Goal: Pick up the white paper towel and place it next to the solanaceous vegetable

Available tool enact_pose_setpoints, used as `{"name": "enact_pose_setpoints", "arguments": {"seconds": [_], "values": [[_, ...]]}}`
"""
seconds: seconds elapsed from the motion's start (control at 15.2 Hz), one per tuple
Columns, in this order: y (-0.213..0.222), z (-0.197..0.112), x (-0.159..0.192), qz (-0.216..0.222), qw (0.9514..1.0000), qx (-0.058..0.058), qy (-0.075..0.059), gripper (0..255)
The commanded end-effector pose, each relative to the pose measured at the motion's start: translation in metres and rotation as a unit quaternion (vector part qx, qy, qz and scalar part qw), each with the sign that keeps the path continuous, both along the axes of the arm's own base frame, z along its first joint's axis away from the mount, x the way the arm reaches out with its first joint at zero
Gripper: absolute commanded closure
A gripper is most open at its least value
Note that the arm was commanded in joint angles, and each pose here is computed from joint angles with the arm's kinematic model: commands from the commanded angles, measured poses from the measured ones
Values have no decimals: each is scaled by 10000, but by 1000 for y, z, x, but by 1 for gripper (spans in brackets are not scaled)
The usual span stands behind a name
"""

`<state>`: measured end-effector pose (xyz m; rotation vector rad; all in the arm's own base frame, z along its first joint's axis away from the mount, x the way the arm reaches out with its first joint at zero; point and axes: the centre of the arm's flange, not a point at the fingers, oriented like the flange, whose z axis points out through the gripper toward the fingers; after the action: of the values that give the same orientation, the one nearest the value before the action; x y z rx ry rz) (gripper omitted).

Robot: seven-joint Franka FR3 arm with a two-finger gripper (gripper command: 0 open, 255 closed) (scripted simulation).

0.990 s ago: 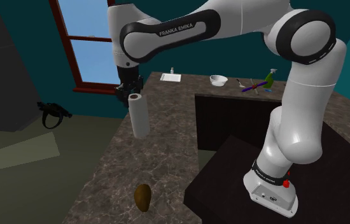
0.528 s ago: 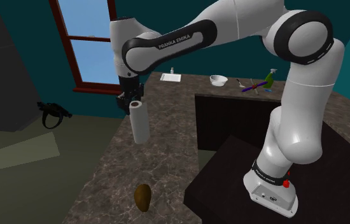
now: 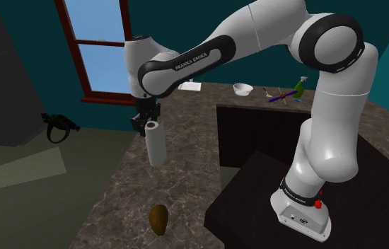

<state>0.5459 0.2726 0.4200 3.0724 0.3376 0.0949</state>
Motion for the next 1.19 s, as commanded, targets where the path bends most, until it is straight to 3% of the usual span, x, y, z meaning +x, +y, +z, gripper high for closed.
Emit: {"name": "enact_pose_setpoints", "arguments": {"seconds": [0.0, 1.12], "values": [[0, -11, -1, -1, 10000, 0, -3, 255], [0, -100, -1, -1, 10000, 0, -3, 255]]}}
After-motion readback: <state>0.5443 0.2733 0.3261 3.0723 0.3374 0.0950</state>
